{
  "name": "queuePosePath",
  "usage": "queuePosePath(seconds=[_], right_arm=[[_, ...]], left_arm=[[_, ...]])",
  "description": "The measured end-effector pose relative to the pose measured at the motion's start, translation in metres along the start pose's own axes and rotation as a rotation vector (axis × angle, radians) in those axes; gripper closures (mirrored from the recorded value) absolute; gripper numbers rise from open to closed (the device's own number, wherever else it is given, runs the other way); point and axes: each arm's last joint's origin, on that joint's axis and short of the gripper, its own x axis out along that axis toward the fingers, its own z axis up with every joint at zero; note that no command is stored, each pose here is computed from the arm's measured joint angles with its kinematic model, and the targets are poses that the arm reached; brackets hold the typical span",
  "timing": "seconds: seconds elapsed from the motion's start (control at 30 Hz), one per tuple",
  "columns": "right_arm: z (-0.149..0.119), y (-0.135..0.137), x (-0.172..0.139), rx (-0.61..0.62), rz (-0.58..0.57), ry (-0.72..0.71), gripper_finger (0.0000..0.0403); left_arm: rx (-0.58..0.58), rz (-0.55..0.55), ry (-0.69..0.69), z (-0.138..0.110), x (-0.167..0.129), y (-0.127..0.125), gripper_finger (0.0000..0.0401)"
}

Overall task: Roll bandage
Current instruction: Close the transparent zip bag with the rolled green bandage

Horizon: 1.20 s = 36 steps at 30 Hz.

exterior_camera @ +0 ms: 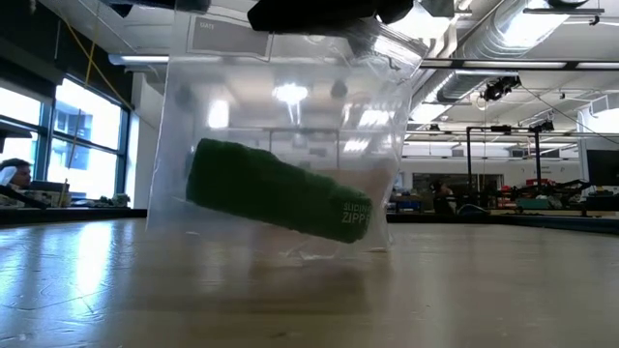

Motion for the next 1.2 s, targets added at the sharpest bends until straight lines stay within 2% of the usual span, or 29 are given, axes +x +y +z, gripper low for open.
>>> queuePosePath(seconds=[0.23,0.37,0.53,0.8,0.9,1.03,1.2], right_arm=[[0.000,0.000,0.000,-0.001,-0.002,0.001,0.0402],[0.000,0.000,0.000,-0.003,0.000,0.001,0.0403],[0.001,0.000,0.000,0.002,0.000,-0.007,0.0403],[0.001,0.000,0.000,0.006,0.000,-0.011,0.0403],[0.001,0.001,-0.001,0.009,0.003,-0.008,0.0403],[0.001,0.002,-0.001,0.002,0.006,-0.008,0.0403],[0.001,0.002,-0.001,0.002,0.006,-0.008,0.0403]], left_arm=[[0.003,0.005,-0.025,0.003,0.001,0.000,0.0380],[0.005,-0.005,-0.020,0.005,0.004,0.001,0.0393],[-0.013,-0.004,-0.032,0.007,0.007,0.002,0.0364],[-0.029,-0.090,0.005,0.006,0.024,0.003,0.0260],[-0.014,-0.114,0.026,0.006,0.020,0.004,0.0234],[-0.009,-0.116,0.006,0.008,0.004,0.002,0.0227],[0.025,-0.037,-0.040,0.007,-0.005,-0.002,0.0247]])
